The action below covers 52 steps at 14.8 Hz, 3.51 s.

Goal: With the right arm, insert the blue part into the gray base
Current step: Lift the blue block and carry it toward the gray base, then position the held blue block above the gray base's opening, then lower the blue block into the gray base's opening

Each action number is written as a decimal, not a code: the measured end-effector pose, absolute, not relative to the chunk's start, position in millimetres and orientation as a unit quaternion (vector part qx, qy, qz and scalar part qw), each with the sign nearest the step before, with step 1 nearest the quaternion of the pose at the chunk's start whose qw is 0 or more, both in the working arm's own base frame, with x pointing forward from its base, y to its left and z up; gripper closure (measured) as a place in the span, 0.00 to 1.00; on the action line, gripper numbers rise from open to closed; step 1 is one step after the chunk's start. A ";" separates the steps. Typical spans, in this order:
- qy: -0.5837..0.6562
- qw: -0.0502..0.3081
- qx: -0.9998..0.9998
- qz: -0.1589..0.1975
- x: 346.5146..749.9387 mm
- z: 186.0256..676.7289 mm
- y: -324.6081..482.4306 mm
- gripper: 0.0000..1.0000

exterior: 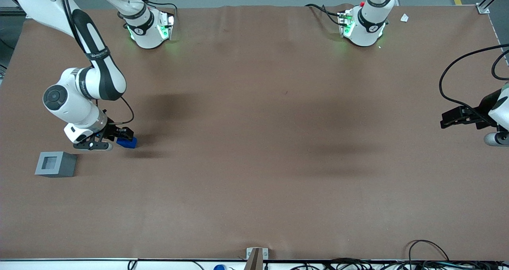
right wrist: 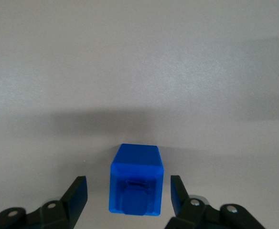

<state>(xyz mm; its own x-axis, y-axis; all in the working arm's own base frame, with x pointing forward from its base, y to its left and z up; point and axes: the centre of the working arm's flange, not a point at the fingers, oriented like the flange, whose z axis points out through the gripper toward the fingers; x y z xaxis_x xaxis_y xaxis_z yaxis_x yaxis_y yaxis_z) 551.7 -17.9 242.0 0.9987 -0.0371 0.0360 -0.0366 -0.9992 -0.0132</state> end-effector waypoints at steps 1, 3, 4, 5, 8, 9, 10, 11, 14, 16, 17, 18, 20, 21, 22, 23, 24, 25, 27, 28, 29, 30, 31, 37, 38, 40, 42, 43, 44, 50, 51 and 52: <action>0.019 0.006 -1.000 -0.016 551.3 239.6 -18.5 0.22; 0.020 0.006 -1.000 -0.012 550.5 235.3 -19.5 0.25; 0.021 0.006 -1.000 -0.010 550.1 233.1 -20.8 0.25; 0.022 0.006 -1.000 -0.008 549.7 230.7 -22.2 0.29; 0.024 0.006 -1.000 -0.002 548.4 224.5 -24.3 0.42; 0.024 0.006 -1.000 -0.002 548.3 223.7 -24.4 0.42; 0.025 0.006 -1.000 -0.002 548.3 223.5 -24.4 0.49; 0.025 0.006 -1.000 -0.002 548.4 223.7 -24.4 0.49; 0.028 0.006 -1.000 -0.003 549.2 224.3 -24.5 0.49; 0.029 0.007 -1.000 0.003 553.1 228.7 -24.9 0.49; 0.030 0.007 -0.999 0.015 556.7 233.8 -25.9 0.49; 0.032 0.009 -0.999 0.032 562.3 243.3 -28.0 0.49; 0.037 0.011 -0.997 0.060 580.6 278.0 -35.9 0.49; 0.041 0.012 -0.997 0.066 590.6 298.6 -41.9 0.49; 0.045 0.013 -0.997 0.068 599.3 318.3 -48.5 0.49; 0.050 0.014 -0.996 0.069 606.4 336.3 -55.5 0.49; 0.054 0.015 -0.996 0.066 612.5 352.2 -63.4 0.49; 0.056 0.015 -0.997 0.059 617.1 364.4 -71.9 0.49; 0.054 0.015 -0.997 0.044 622.6 380.5 -91.7 0.49; 0.053 0.015 -0.998 0.038 623.8 386.4 -102.4 0.49; 0.050 0.015 -0.998 0.033 624.1 390.9 -112.6 0.49; 0.045 0.015 -0.998 0.029 624.2 394.6 -121.9 0.49; 0.039 0.015 -0.999 0.024 624.4 399.0 -131.3 0.49; 0.010 0.014 -1.000 0.011 623.8 406.0 -180.5 0.49; 0.011 0.013 -1.000 0.009 626.4 405.0 -187.4 0.49; 0.012 0.012 -1.000 0.006 632.8 401.2 -201.5 0.49; 0.006 0.012 -1.000 0.007 639.1 392.7 -213.0 0.49; 0.008 0.012 -1.000 0.007 642.5 387.1 -218.2 0.49; 0.010 0.012 -1.000 0.008 646.0 381.6 -222.8 0.49; 0.022 0.013 -1.000 0.015 657.1 352.2 -250.8 0.49; 0.023 0.013 -1.000 0.015 658.7 349.3 -254.2 0.49; 0.025 0.012 -1.000 0.015 660.1 346.6 -257.3 0.49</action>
<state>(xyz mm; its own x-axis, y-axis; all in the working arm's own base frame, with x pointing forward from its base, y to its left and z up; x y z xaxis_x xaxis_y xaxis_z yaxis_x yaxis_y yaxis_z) 660.1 -257.3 346.6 0.9983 -0.0489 -0.0312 -0.0497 -0.9985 -0.0241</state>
